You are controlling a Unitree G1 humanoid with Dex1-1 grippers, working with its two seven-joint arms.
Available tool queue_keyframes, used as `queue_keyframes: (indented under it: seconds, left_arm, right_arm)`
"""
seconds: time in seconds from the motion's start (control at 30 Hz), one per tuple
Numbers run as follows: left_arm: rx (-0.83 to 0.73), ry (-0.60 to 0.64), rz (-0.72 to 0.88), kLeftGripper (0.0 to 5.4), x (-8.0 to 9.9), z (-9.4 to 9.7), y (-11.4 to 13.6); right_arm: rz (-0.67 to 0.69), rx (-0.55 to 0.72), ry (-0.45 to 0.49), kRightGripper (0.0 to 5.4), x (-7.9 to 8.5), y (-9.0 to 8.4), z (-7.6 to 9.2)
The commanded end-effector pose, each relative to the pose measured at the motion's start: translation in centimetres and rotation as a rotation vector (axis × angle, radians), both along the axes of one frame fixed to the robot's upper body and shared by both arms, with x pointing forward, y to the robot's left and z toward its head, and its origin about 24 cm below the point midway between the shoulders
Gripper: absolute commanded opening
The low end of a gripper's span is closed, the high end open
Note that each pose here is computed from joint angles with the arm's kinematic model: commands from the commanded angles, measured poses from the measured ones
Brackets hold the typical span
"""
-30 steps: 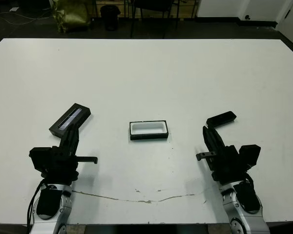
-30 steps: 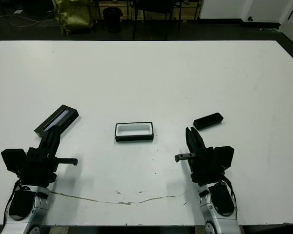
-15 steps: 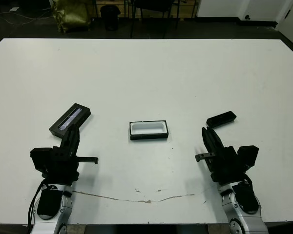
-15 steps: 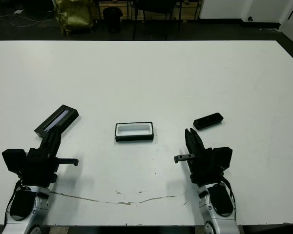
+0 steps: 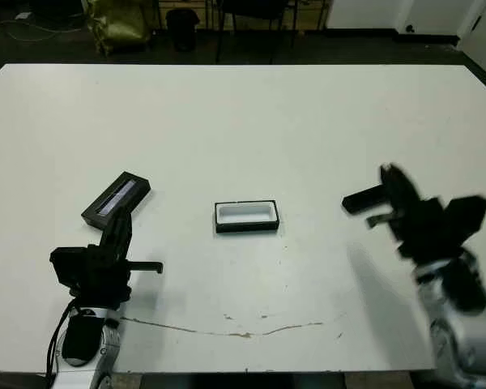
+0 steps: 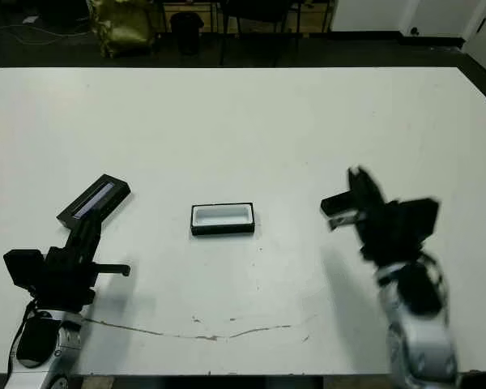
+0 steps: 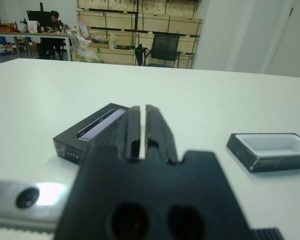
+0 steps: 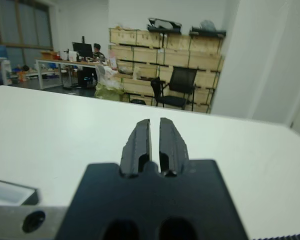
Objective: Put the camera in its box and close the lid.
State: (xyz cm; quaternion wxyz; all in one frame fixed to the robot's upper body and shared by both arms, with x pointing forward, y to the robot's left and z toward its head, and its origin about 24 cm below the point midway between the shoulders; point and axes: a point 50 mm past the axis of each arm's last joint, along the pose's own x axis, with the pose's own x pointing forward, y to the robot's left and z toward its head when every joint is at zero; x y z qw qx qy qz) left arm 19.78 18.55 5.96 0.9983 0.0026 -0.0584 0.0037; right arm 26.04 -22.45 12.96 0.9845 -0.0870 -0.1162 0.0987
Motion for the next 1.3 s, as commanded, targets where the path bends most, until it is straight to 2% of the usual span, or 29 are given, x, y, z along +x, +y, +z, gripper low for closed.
queue_keyframes:
  seconds: [0.03,0.23,0.4,0.57,0.87,1.0,1.3]
  left_arm:
    - [0.001,0.039,0.008,0.02,-0.2,-0.6,0.1]
    - [0.013,0.038,0.009,0.02,-0.3,-0.5,0.1]
    - [0.008,0.043,0.009,0.02,-0.3,-0.5,0.1]
    - [0.009,0.037,0.003,0.02,-0.3,-0.6,0.1]
    - [0.000,0.049,0.019,0.02,-0.4,-0.7,0.1]
    - [0.003,0.048,0.017,0.02,-0.4,-0.7,0.1]
    - [0.015,0.038,0.015,0.02,-0.3,-0.5,0.2]
  right_arm:
    - [-0.040,-0.091,0.023,0.00,1.6,-2.1,1.0]
    - [-0.059,-0.195,0.013,0.00,4.7,-5.3,3.1]
    - [-0.108,-0.304,0.118,0.00,6.9,-7.1,4.3]
    - [-0.067,-0.502,0.194,0.00,8.2,-8.0,5.4]
    - [0.061,-0.642,0.375,0.00,9.5,-8.2,5.5]
    - [0.115,-0.753,0.432,0.00,9.6,-8.0,5.5]
    - [0.210,-0.894,0.485,0.00,9.4,-7.7,4.4]
